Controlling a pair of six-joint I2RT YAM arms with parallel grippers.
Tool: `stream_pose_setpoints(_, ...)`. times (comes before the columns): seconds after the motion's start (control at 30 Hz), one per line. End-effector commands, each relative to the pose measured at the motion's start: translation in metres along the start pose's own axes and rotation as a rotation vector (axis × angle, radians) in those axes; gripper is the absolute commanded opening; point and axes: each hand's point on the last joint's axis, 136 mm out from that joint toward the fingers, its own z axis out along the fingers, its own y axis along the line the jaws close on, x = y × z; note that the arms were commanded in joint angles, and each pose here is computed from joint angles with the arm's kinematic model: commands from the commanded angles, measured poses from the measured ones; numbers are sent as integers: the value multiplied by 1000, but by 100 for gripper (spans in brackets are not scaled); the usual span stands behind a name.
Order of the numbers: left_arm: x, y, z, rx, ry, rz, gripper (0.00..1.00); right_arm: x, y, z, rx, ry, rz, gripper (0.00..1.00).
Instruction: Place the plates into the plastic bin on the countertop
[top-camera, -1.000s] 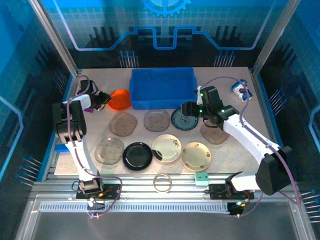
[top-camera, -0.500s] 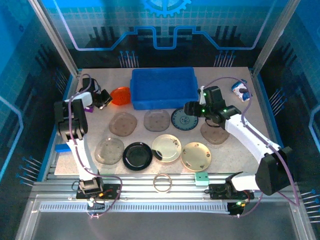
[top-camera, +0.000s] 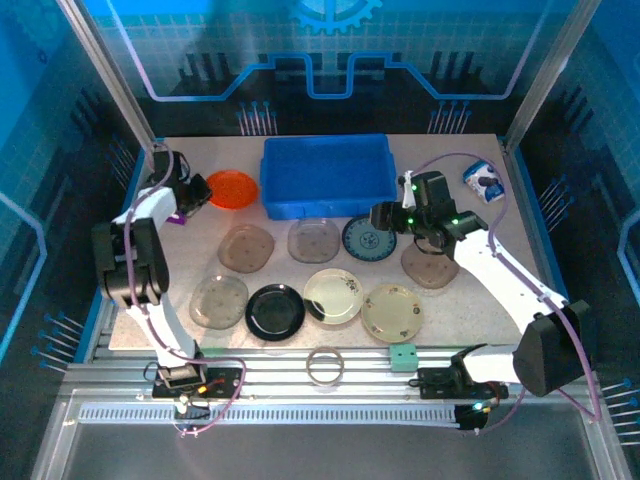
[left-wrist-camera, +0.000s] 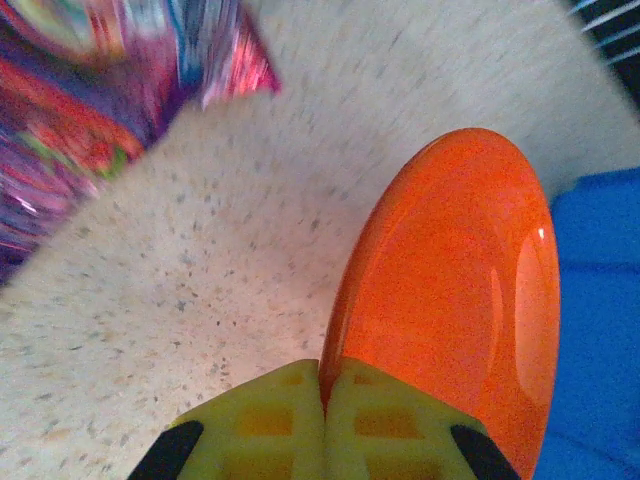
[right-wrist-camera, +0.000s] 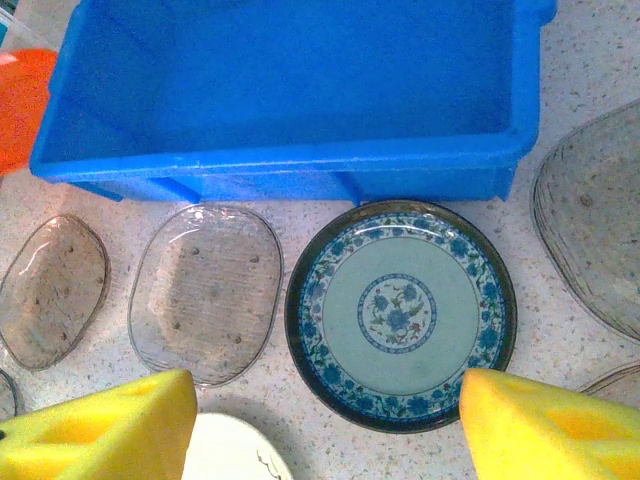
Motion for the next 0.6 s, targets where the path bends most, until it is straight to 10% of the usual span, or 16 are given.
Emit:
stream_pose_setpoints(0.0, -30, -27, -57, -35, -143, 94, 0, -27, 1, -18, 2, -71, -8, 71)
stream_pose_setpoints(0.27, -37, -111, -109, 100, -181, 200, 0, -63, -7, -31, 30, -155, 34, 71)
stream_pose_setpoints(0.57, 24, -230, -75, 335, 1, 291, 0, -87, -32, -43, 55, -201, 114, 71)
